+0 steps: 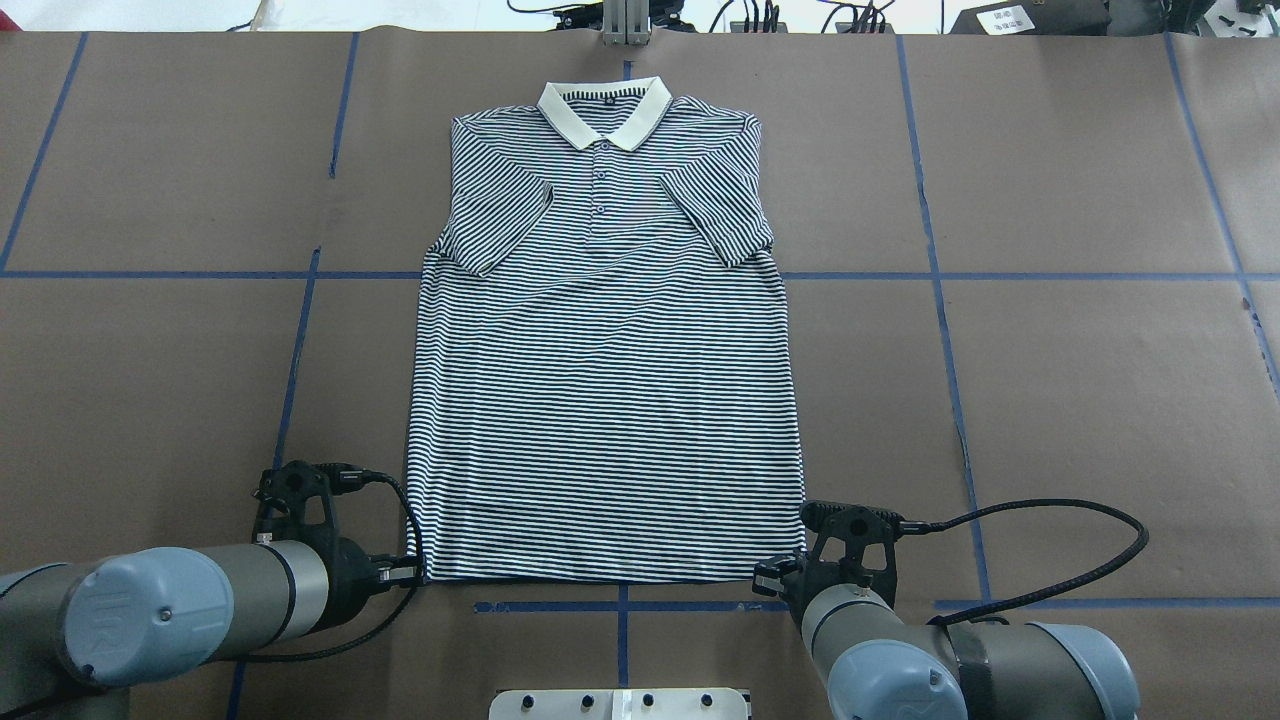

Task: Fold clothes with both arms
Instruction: 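Lift the hem with both grippers and fold it toward the collar, then release the hem and draw both grippers back from the folded shirt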

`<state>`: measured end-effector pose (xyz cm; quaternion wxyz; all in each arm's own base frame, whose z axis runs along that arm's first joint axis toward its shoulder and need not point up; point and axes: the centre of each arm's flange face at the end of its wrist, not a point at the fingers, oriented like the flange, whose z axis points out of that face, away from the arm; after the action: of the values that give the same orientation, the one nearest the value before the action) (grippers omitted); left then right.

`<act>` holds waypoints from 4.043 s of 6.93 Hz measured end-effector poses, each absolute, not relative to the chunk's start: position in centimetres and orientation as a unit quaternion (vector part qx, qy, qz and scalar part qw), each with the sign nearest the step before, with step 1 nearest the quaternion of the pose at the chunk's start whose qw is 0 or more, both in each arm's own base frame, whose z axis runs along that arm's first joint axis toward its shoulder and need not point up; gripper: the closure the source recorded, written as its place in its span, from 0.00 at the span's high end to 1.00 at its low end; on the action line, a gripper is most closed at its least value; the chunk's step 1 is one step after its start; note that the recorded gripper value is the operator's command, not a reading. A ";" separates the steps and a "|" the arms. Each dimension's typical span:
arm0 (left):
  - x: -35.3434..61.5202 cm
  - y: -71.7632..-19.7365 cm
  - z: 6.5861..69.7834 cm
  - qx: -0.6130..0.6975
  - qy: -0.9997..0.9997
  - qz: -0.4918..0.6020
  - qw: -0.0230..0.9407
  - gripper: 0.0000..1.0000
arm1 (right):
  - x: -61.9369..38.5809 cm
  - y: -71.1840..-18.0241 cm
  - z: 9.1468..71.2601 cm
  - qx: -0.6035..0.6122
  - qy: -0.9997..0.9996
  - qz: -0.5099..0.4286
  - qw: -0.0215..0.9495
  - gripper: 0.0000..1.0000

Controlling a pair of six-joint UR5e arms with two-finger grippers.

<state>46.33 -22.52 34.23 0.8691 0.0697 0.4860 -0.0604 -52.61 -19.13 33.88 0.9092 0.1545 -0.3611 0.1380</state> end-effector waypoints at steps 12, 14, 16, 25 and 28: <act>32.8 -38.9 15.2 0.144 0.455 -0.034 0.878 0.00 | -33.0 -34.3 17.1 0.132 -0.374 0.180 0.900 0.00; 33.7 -46.1 17.6 0.165 0.441 -0.053 0.881 0.00 | -33.1 -42.2 17.9 0.145 -0.362 0.199 0.899 0.00; 34.8 -51.6 20.9 0.184 0.428 -0.057 0.883 0.00 | -36.6 -49.9 22.2 0.160 -0.368 0.210 0.892 0.00; 44.9 -60.5 34.5 0.196 0.389 -0.058 0.898 1.00 | -49.1 -63.4 30.4 0.167 -0.349 0.195 0.901 1.00; 42.1 -55.3 31.6 0.209 0.441 -0.025 0.873 1.00 | -45.1 -64.6 28.8 0.171 -0.374 0.124 0.903 1.00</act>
<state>42.05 -55.31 31.56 0.8726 0.2094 0.4406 -0.0249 -45.13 -64.62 28.80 0.9030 0.1709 -0.3743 0.1238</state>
